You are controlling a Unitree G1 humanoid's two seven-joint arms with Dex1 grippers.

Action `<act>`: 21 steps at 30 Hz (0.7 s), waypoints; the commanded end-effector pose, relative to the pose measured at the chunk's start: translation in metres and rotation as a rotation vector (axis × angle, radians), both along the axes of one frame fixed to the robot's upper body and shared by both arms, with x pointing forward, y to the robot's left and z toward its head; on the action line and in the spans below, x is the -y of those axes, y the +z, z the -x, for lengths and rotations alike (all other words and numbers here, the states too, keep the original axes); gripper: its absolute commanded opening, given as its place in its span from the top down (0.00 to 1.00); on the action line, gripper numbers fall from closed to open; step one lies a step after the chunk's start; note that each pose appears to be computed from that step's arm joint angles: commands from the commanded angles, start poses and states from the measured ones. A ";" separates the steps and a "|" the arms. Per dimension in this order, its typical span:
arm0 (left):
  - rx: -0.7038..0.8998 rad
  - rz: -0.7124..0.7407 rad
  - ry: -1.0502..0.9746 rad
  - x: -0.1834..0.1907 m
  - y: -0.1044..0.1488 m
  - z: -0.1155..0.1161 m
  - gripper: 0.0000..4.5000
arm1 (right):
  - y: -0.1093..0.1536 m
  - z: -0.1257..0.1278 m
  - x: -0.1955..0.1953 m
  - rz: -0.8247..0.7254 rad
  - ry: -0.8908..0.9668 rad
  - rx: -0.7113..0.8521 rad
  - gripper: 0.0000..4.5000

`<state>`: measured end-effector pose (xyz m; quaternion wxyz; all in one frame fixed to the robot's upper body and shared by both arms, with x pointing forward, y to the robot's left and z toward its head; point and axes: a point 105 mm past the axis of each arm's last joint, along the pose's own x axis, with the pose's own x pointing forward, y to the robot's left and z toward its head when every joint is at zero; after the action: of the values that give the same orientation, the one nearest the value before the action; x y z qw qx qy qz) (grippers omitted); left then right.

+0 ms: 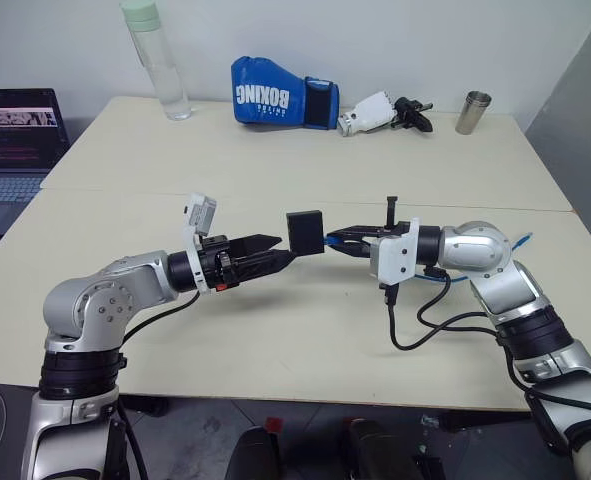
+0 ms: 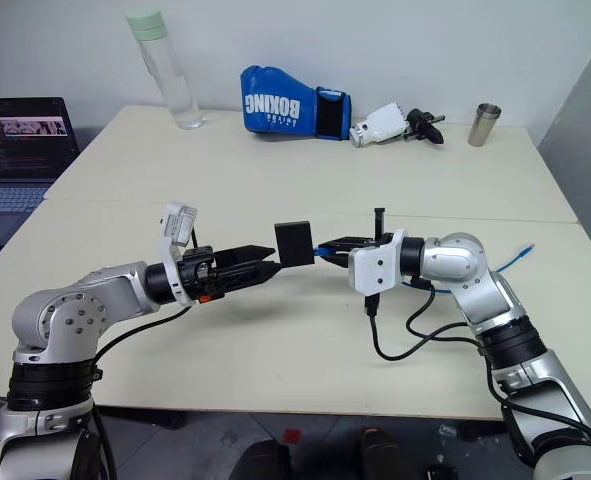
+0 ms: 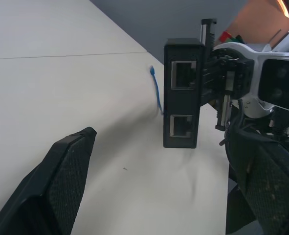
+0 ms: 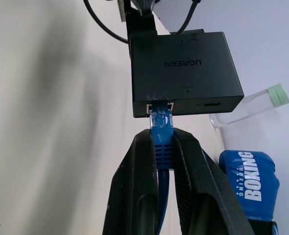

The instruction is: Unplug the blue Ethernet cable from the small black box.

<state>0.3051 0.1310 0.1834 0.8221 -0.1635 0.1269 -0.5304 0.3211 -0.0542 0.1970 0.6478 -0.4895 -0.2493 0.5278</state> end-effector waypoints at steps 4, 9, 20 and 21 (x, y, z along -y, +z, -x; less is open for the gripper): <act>0.041 0.058 -0.031 0.008 0.017 0.001 0.00 | 0.018 0.008 -0.010 -0.032 0.040 0.054 0.96; 0.036 0.083 -0.036 0.008 0.019 0.000 0.22 | 0.018 0.009 -0.011 -0.032 0.039 0.048 0.96; 0.024 0.096 -0.058 0.010 0.016 0.000 0.75 | 0.016 0.011 -0.012 -0.028 0.048 0.058 0.96; 0.023 0.095 -0.059 0.011 0.015 0.001 0.80 | 0.015 0.011 -0.013 -0.029 0.048 0.059 0.96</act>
<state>0.3039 0.1197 0.1885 0.7981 -0.1961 0.1174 -0.5574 0.3177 -0.0480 0.1999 0.6469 -0.4866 -0.2542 0.5293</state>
